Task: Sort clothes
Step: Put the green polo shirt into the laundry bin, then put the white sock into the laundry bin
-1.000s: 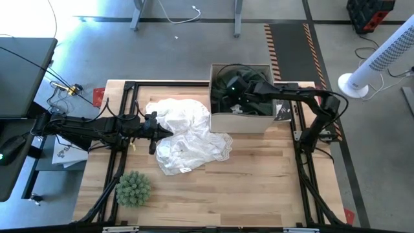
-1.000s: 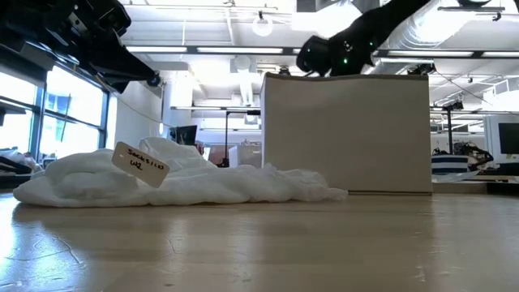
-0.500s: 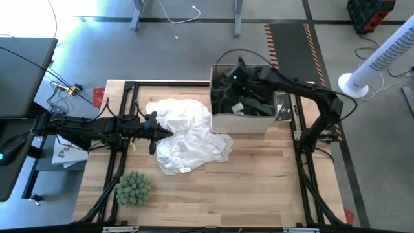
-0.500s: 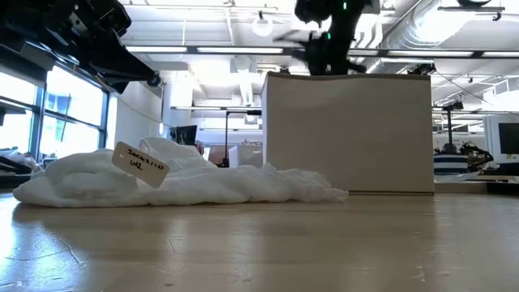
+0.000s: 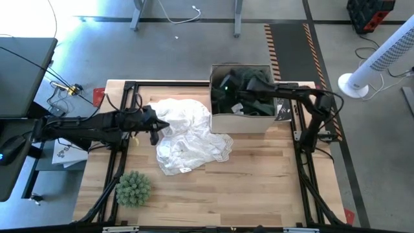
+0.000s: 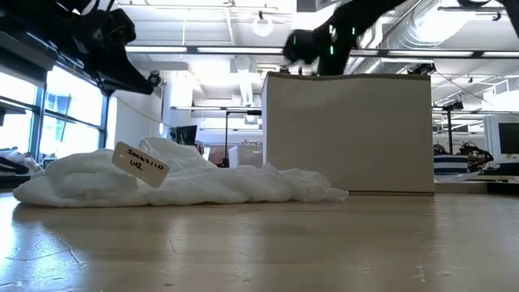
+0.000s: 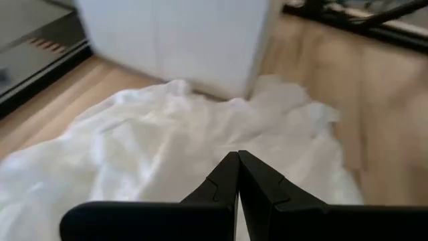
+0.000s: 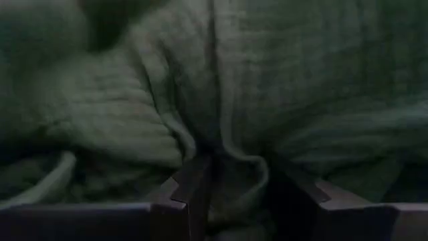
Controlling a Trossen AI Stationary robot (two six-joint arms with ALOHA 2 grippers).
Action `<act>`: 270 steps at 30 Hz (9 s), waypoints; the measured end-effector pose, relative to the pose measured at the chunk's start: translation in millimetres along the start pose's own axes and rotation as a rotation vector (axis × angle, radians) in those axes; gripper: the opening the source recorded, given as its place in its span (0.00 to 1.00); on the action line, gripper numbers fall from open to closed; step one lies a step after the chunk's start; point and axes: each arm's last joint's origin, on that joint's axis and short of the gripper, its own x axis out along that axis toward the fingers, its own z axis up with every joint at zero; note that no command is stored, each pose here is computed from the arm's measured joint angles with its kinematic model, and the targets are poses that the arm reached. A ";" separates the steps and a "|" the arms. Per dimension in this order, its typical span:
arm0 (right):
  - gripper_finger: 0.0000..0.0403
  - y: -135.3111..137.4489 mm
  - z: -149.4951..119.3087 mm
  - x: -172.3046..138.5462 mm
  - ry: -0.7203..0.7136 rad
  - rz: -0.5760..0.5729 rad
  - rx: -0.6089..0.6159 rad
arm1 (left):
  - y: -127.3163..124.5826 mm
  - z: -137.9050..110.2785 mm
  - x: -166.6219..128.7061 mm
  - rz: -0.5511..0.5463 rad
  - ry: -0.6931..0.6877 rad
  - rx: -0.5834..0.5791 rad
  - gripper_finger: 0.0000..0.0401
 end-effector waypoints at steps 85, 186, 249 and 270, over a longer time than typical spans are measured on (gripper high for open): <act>0.01 267.5 -195.0 -51.6 -0.321 0.650 -0.256 | -110.0 -12.9 34.6 -0.271 0.215 0.448 0.00; 0.03 58.4 21.8 -192.8 -0.380 -0.263 -0.204 | -66.0 -78.8 60.9 -0.114 0.351 0.151 0.21; 0.42 209.7 -189.8 -136.7 -0.608 0.763 -0.187 | -94.1 -5.9 41.7 -0.398 -0.002 0.172 0.01; 0.35 225.4 -185.9 -92.6 -0.636 0.673 -0.261 | -98.9 4.4 37.4 -0.403 -0.046 0.173 0.01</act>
